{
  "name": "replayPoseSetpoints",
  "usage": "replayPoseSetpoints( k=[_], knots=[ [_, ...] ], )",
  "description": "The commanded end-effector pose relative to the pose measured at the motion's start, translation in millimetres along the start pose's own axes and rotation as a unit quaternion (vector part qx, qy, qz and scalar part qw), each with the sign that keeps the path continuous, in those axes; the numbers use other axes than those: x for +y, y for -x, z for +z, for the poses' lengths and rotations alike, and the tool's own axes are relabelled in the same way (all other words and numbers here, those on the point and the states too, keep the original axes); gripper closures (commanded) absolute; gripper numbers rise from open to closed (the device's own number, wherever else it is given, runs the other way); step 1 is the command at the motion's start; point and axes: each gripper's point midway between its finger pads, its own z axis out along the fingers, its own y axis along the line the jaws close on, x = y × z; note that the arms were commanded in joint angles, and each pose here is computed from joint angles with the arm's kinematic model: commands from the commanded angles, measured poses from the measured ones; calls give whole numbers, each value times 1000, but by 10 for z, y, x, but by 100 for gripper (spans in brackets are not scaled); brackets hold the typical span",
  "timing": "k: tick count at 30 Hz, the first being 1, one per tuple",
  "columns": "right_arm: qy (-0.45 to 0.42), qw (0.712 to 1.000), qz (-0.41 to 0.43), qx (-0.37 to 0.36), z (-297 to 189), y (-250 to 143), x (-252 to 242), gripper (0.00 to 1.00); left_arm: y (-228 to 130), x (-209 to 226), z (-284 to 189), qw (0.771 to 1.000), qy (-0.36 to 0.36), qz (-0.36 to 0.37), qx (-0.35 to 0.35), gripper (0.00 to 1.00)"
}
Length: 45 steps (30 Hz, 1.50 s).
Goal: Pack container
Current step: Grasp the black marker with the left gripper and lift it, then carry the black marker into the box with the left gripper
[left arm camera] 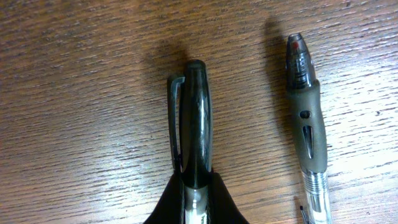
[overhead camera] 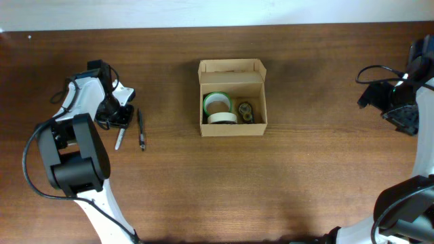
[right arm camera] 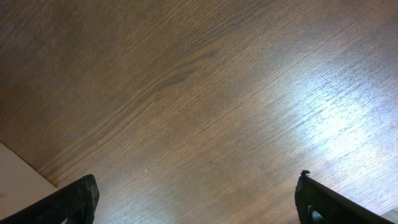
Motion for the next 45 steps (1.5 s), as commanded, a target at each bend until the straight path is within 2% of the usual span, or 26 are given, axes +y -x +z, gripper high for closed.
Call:
replayPoseSetpoints(
  k=[1,4,9,12,14,15,20,22,26,31,38,45],
  knots=[
    [-1,1000,3,6,38,-2,-16,1,29,-8,100,1000,-5,1,13,98],
    [-1,1000,3,6,38,-1,-16,1,268,-63,-268,999,-24,6,-24,99],
    [-1,1000,3,6,38,-1,-16,1,834,-246,-1451,987,-40,44,-151,99],
    [-1,1000,3,6,38,-2,-16,1,1016,-540,-2328,962,-45,104,-248,98],
    [-1,1000,3,6,38,-2,-16,1,1003,-887,-2912,934,-58,161,-315,98],
    [-1,1000,3,6,38,-2,-16,1,910,-1172,-3253,908,-53,224,-350,99],
    [-1,1000,3,6,38,-2,-16,1,560,-1984,-3719,858,-48,334,-387,98],
    [-1,1000,3,6,38,-2,-16,1,443,-2286,-3710,840,-56,381,-381,97],
    [-1,1000,3,6,38,-1,-16,1,308,-2671,-3392,823,-67,455,-334,96],
    [-1,1000,3,6,38,-1,-16,1,263,-2824,-2651,810,4,544,-219,98],
    [-1,1000,3,6,38,-1,-16,1,438,-3158,-1844,790,58,590,-155,99],
    [-1,1000,3,6,38,-2,-16,1,570,-3238,-1307,791,57,599,-110,99]
  ],
)
